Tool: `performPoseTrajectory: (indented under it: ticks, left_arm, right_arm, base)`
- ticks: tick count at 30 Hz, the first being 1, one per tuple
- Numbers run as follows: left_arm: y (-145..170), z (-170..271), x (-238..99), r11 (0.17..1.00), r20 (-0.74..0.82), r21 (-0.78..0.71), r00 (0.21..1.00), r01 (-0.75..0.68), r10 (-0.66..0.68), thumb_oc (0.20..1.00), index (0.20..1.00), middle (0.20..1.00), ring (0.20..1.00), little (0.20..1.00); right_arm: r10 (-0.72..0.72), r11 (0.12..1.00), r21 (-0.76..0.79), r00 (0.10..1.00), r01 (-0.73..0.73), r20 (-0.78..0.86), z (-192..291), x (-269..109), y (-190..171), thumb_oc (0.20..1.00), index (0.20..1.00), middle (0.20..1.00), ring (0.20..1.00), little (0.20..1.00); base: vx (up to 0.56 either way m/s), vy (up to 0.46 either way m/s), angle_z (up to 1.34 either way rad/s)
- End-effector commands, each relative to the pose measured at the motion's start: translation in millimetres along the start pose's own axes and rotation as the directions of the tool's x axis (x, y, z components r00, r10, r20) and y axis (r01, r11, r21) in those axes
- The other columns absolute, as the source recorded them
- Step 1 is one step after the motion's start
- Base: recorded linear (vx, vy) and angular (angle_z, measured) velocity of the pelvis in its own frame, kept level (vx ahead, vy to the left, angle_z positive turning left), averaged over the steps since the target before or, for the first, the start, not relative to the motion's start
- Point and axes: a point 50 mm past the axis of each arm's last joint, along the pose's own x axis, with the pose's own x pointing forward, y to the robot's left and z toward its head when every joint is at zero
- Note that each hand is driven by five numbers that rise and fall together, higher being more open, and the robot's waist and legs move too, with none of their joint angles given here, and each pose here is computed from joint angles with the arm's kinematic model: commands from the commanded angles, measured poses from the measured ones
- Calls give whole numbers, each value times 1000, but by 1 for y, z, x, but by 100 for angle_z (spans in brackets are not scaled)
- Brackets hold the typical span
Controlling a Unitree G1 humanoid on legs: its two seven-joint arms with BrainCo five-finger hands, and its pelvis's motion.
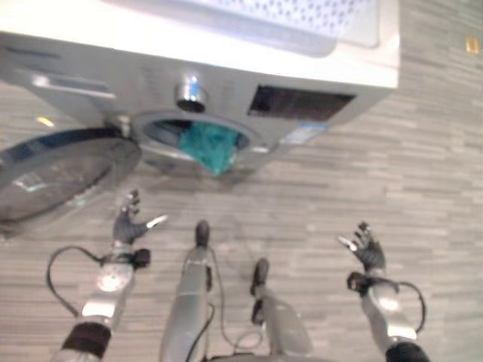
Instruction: Grab the laundry basket,head to the washer,open it,put in the laundry and shut it.
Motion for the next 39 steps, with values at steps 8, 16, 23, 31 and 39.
performPoseTrajectory:
  ticks: [8, 16, 23, 31, 39]
  left_arm:
    - [29, -31, -28, 998, -115, 7, 991, -70, 71, 1000, 1000, 1000, 1000, 1000]
    - [27, -55, -47, 919, -226, -240, 939, -313, 260, 1000, 1000, 1000, 1000, 1000]
    - [13, -51, -40, 942, -231, -227, 953, -249, 197, 1000, 1000, 1000, 1000, 1000]
    - [-1, -46, -36, 979, -183, -172, 980, -112, 80, 1000, 1000, 1000, 1000, 1000]
    - [-16, -41, -31, 989, -159, -127, 983, 75, -95, 1000, 1000, 1000, 1000, 1000]
  right_arm:
    - [-45, 901, 433, 997, 11, 70, 13, -20, -24, 1000, 1000, 1000, 1000, 1000]
    - [-46, 919, 378, 918, -116, 394, 85, -24, 6, 1000, 1000, 1000, 1000, 1000]
    - [-6, 840, 413, 756, -352, 655, 170, -24, 39, 1000, 1000, 1000, 1000, 1000]
    - [99, 993, -113, 365, 16, 926, 288, -34, 53, 1000, 1000, 1000, 1000, 1000]
    - [361, 784, -485, 351, 387, 864, 373, -24, 64, 1000, 1000, 1000, 1000, 1000]
  base:
    - [-10, -45, 6]
    - [83, -3, 4]
    - [84, 62, 9]
    - [103, 146, -9]
    - [119, 202, 13]
